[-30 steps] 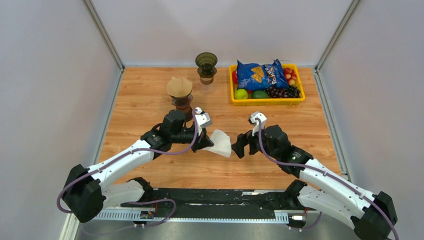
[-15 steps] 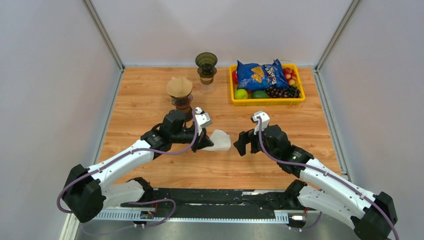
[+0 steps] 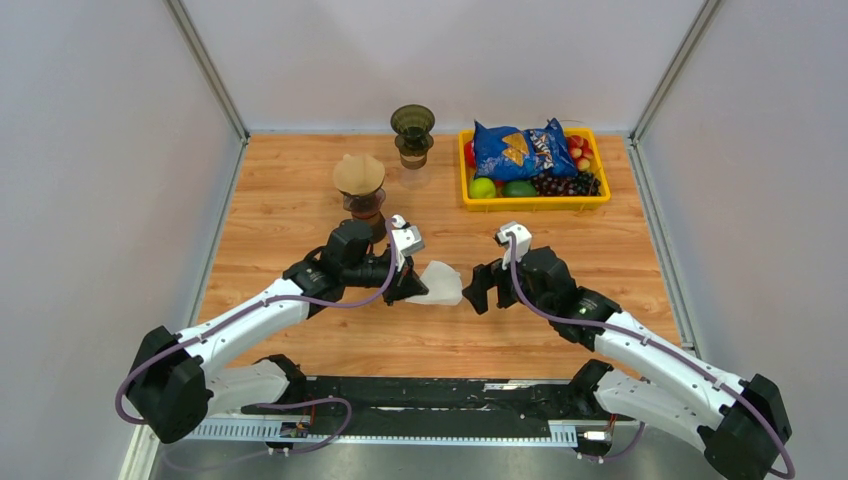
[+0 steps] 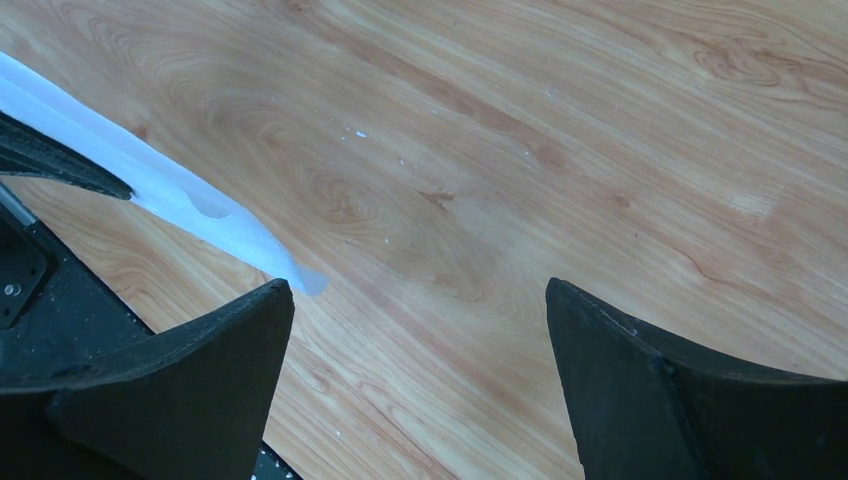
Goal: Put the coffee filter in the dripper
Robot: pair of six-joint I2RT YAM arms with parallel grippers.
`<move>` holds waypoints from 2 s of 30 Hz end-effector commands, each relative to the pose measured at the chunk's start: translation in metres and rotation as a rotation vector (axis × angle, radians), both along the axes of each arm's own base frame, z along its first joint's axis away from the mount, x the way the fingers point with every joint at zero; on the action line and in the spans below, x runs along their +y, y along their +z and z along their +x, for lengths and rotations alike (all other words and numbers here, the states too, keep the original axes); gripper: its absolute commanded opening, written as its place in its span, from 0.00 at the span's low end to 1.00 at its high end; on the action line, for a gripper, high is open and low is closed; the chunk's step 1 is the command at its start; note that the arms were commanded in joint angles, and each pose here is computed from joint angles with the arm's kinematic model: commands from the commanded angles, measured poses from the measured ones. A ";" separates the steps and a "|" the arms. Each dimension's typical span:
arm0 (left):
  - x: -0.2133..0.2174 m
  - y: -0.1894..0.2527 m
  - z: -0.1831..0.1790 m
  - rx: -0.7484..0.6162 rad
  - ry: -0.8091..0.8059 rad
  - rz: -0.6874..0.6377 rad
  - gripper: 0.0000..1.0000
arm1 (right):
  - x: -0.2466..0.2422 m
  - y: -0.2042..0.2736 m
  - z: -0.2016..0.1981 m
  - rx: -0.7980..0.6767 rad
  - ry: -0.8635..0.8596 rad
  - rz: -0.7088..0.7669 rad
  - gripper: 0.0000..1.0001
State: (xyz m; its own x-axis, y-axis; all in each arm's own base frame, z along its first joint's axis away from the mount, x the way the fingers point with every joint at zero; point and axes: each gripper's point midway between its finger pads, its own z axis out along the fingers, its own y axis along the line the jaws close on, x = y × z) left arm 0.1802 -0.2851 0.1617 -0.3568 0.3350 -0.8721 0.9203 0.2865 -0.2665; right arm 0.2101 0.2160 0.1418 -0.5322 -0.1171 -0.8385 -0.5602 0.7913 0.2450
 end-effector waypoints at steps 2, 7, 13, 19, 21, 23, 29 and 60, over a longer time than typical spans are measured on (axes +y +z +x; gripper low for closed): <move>-0.005 0.009 0.002 -0.010 -0.007 -0.036 0.00 | 0.021 0.032 -0.002 -0.052 0.090 0.095 1.00; -0.005 0.008 0.003 -0.006 -0.003 -0.035 0.00 | 0.024 0.034 -0.006 -0.049 0.115 0.110 1.00; -0.005 0.009 -0.001 -0.004 -0.026 -0.042 0.00 | -0.007 0.030 0.022 -0.109 -0.112 0.039 1.00; -0.005 0.010 0.000 -0.002 -0.018 -0.041 0.00 | -0.002 0.031 0.019 -0.103 -0.076 0.044 1.00; -0.006 0.011 0.000 -0.003 -0.018 -0.044 0.00 | 0.001 0.030 0.017 -0.094 -0.057 0.047 1.00; -0.006 0.011 0.000 0.000 -0.017 -0.043 0.00 | 0.004 0.029 0.015 -0.086 -0.038 0.052 1.00; -0.006 0.010 0.001 0.004 -0.012 -0.043 0.00 | 0.015 0.031 0.007 -0.069 0.033 0.076 1.00; -0.006 0.010 0.003 0.005 0.001 -0.033 0.00 | 0.017 0.032 0.010 -0.059 0.020 0.082 1.00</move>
State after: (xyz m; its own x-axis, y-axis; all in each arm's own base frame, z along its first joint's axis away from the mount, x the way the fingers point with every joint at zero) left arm 0.1785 -0.2863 0.1611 -0.3822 0.3292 -0.8634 0.9114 0.2883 -0.2935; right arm 0.2198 0.2167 0.1402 -0.5302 -0.1052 -0.8413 -0.5326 0.8134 0.2340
